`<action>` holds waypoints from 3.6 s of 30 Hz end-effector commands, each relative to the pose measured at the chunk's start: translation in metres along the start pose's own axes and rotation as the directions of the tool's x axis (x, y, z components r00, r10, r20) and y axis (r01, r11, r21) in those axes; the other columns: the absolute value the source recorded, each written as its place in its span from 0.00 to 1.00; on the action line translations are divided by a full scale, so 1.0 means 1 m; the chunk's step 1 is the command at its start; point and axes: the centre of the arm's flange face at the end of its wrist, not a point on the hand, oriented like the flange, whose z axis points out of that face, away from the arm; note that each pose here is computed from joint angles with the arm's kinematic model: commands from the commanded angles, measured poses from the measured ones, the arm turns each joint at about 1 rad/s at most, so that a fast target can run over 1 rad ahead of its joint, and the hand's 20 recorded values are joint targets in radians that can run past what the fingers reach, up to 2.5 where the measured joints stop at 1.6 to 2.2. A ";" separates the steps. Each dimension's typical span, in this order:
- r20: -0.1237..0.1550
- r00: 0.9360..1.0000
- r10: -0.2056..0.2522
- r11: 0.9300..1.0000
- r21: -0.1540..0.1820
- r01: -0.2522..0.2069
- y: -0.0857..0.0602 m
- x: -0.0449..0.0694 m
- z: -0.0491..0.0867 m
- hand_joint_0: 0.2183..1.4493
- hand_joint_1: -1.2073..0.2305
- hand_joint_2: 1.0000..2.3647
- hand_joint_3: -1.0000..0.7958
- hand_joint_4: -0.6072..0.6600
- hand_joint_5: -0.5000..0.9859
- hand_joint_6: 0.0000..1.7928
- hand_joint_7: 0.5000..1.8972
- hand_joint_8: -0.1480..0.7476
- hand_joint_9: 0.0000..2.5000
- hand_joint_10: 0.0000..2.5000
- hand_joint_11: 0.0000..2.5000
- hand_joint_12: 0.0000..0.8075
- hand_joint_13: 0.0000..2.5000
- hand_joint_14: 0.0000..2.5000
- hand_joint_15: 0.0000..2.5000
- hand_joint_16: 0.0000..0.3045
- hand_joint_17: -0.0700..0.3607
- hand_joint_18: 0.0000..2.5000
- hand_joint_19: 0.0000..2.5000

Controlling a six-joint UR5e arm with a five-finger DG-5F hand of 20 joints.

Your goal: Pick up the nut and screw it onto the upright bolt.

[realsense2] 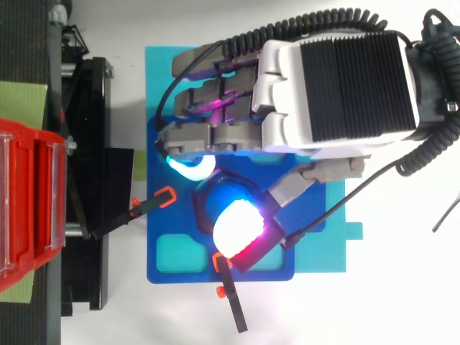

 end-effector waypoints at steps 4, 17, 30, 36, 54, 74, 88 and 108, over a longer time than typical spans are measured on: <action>0.003 1.000 -0.005 0.999 -0.033 0.005 -0.015 -0.006 -0.006 0.26 0.65 0.00 0.28 0.54 0.35 0.35 0.68 0.45 0.44 0.00 0.00 0.18 0.36 0.00 0.00 0.04 0.22 0.23 0.00; 0.009 1.000 -0.010 0.999 -0.048 0.010 -0.030 -0.013 -0.011 0.24 0.71 0.00 0.28 0.57 0.36 0.28 0.82 0.44 0.48 0.00 0.00 0.19 0.40 0.00 0.00 0.04 0.23 0.28 0.04; 0.065 0.997 -0.031 0.997 -0.075 0.036 -0.029 -0.029 -0.002 0.23 0.72 0.00 0.28 0.62 0.27 0.28 0.13 0.38 0.32 0.00 0.00 0.21 0.26 0.00 0.00 0.06 0.26 0.17 0.00; 0.079 0.996 -0.032 0.995 -0.094 0.039 -0.015 -0.021 0.002 0.23 0.76 0.00 0.28 0.62 0.26 0.28 0.10 0.37 0.29 0.00 0.00 0.23 0.23 0.00 0.00 0.07 0.27 0.13 0.00; 0.054 0.998 -0.012 0.998 -0.055 0.015 0.014 0.012 0.003 0.23 0.76 0.00 0.28 0.67 0.30 0.28 0.47 0.41 0.28 0.00 0.00 0.25 0.24 0.00 0.00 0.07 0.28 0.15 0.00; 0.046 0.999 -0.015 0.999 -0.050 0.017 0.009 0.012 0.000 0.24 0.75 0.00 0.28 0.60 0.32 0.31 0.71 0.44 0.31 0.00 0.00 0.25 0.28 0.00 0.00 0.06 0.26 0.18 0.00; 0.048 0.999 -0.021 0.999 -0.040 0.023 0.000 0.011 -0.003 0.25 0.72 0.00 0.28 0.55 0.32 0.38 0.63 0.46 0.35 0.00 0.00 0.23 0.31 0.00 0.00 0.06 0.26 0.20 0.01; 0.061 0.998 -0.026 0.999 -0.030 0.028 -0.009 0.008 -0.005 0.27 0.68 0.00 0.28 0.52 0.34 0.43 0.52 0.44 0.49 0.00 0.00 0.16 0.41 0.00 0.02 0.04 0.23 0.29 0.05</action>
